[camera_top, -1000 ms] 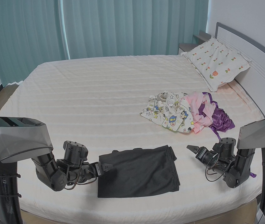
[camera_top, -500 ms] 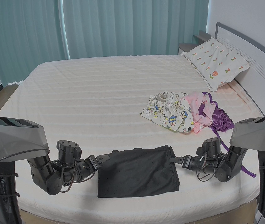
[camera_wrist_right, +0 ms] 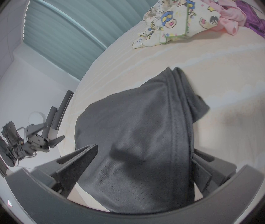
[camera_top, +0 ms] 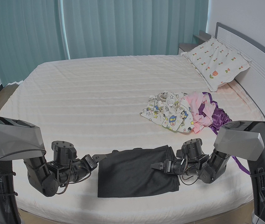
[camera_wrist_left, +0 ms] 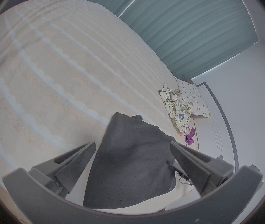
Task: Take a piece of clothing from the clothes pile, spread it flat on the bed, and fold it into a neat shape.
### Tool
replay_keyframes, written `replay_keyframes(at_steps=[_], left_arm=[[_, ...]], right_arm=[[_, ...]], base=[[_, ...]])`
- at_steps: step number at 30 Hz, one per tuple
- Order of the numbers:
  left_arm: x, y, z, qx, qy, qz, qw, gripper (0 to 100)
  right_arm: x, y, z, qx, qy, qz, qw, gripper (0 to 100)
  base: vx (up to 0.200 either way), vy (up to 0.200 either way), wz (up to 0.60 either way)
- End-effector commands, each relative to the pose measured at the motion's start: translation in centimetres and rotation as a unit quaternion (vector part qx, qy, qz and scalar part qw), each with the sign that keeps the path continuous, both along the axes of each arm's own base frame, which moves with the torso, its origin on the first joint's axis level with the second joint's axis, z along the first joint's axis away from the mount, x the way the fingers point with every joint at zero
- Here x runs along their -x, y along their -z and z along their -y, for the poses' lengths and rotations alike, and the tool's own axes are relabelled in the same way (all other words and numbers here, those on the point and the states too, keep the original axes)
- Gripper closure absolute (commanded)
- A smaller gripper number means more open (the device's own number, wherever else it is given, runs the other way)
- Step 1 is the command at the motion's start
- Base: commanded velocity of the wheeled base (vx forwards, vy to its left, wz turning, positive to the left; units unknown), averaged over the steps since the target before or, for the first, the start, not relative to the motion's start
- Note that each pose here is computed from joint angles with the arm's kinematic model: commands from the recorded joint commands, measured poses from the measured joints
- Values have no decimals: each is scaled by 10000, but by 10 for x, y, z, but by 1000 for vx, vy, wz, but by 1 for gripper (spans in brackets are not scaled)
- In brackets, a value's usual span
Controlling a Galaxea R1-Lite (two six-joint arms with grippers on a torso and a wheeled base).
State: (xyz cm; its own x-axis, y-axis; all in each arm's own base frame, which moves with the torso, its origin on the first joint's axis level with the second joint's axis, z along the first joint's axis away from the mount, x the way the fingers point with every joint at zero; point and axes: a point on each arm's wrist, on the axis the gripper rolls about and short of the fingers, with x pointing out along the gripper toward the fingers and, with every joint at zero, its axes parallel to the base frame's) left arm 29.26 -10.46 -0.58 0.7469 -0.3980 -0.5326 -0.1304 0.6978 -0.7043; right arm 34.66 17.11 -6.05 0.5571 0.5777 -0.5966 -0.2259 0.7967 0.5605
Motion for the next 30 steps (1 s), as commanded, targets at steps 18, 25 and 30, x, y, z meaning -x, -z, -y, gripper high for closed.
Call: replay_keyframes(at_steps=[18,25,30], left_arm=[[-1,1,0,-18,-20,5,10000,0],[0,0,1,8,-8,-24,10000,0],[2,0,3,5,22,-32,10000,0]], right_arm=[[11,-11,-12,-75,-222,46,9997,100],[21,-24,-9,-420,111,-197,9989,100],[23,-22,-4,-456,163,-100,9988,100]], base=[[0,0,0],[0,-57,0],[0,-200,0]])
